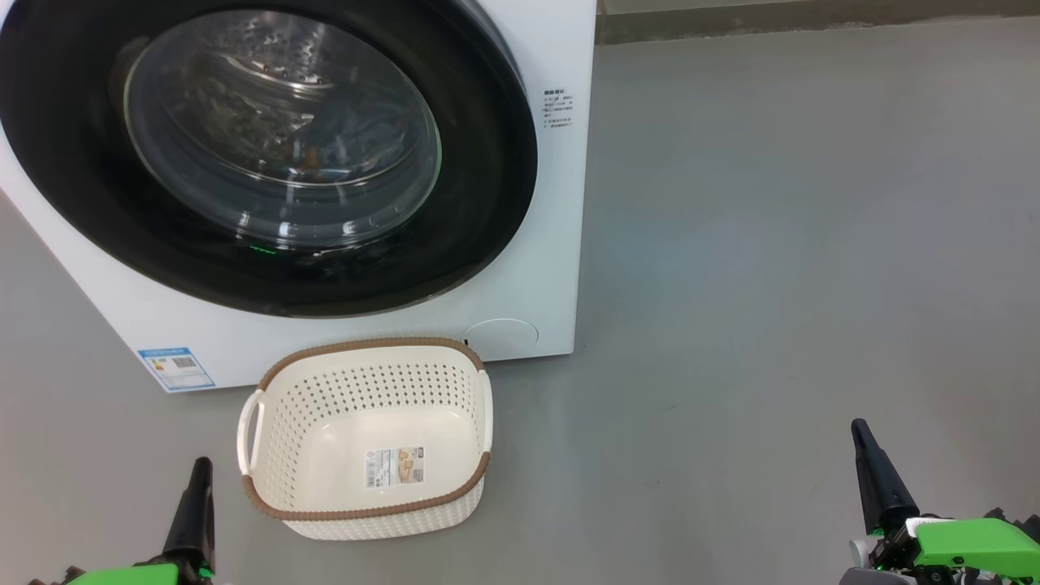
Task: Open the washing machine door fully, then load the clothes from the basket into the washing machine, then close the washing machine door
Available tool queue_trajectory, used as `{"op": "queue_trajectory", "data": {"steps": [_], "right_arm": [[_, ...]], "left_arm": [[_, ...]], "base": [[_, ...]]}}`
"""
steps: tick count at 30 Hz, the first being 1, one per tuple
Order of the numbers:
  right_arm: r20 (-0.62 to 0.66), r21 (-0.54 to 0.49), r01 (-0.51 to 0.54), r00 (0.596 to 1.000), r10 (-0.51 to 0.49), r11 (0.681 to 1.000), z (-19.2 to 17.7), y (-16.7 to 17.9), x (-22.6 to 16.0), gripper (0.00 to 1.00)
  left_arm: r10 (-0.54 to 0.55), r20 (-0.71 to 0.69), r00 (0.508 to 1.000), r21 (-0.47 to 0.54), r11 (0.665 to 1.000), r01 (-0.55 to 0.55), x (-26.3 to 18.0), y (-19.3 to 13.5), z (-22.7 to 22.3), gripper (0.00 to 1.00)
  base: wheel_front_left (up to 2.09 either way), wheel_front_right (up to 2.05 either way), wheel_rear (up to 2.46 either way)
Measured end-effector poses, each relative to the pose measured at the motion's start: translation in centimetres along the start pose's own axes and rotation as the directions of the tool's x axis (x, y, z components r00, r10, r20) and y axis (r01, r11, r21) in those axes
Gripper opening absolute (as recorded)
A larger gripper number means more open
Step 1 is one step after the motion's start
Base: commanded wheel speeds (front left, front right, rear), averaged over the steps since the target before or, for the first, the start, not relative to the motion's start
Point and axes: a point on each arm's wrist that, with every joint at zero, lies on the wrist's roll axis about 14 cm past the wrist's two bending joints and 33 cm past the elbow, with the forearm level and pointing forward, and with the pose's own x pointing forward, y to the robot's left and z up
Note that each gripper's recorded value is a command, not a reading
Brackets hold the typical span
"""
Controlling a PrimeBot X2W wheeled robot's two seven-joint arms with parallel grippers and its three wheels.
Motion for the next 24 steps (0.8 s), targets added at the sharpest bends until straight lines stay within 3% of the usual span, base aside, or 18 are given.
{"op": "queue_trajectory", "data": {"steps": [24], "right_arm": [[0.002,0.001,0.000,1.000,0.000,1.000,0.04,-0.01,0.00,0.00]], "left_arm": [[0.000,0.000,1.000,0.000,1.000,0.000,0.00,0.00,0.01,0.00]], "base": [[0.00,0.00,0.00]]}}
